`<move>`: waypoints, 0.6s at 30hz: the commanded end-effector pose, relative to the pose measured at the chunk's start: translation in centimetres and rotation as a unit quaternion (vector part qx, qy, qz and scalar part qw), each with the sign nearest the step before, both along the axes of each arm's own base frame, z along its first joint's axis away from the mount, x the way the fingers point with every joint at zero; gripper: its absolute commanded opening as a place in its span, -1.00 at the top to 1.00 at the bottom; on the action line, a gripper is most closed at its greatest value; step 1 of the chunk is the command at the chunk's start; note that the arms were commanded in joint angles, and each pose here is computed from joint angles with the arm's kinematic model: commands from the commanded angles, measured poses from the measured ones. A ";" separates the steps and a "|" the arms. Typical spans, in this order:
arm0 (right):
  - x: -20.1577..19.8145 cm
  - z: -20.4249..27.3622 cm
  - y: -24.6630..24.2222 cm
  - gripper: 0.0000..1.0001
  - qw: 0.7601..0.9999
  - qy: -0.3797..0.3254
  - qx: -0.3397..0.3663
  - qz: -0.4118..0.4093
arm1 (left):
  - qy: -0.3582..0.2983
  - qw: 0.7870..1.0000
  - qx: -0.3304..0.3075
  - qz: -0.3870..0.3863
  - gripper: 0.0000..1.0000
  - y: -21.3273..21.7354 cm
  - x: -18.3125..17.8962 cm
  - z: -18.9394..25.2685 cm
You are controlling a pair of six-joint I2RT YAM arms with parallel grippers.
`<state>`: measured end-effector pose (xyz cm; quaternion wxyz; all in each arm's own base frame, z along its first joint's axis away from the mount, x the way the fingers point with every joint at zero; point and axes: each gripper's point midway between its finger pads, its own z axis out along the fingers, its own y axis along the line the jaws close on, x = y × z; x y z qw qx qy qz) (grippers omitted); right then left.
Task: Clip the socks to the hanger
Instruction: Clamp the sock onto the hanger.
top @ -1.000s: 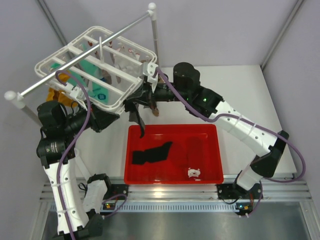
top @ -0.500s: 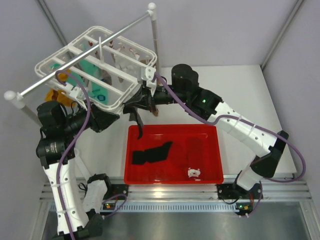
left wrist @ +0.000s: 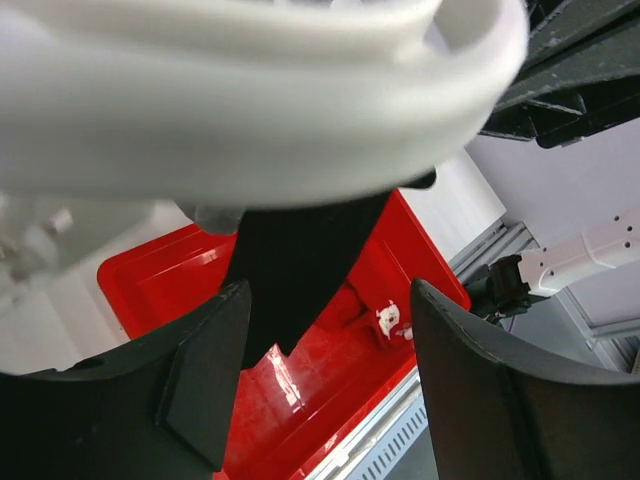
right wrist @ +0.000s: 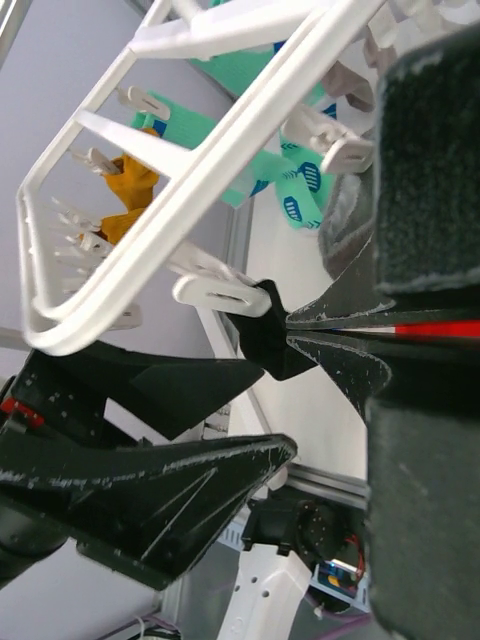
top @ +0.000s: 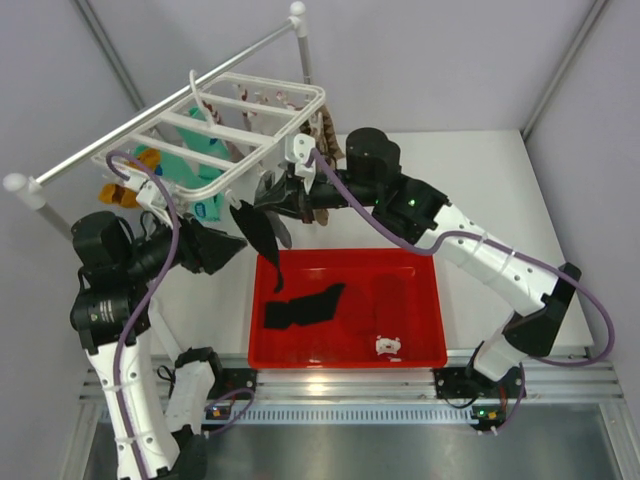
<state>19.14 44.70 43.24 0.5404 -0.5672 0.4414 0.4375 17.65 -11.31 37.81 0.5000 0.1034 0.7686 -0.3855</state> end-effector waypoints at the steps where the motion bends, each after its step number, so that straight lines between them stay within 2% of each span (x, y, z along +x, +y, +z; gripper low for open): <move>1: -0.2 2.7 -1.7 1.00 0.999 -0.033 0.028 -0.013 | -0.034 0.999 0.002 0.012 -0.40 -0.2 -1.1 2.0; 12: 3.0 1.9 -3.8 1.00 0.996 -0.037 0.022 -0.073 | -0.057 0.993 -0.042 0.099 -0.39 0.2 -3.3 4.7; 18: 5.5 1.1 -4.8 1.00 0.992 -0.033 0.020 -0.116 | -0.080 0.981 -0.014 0.175 -0.37 2.5 -2.3 5.4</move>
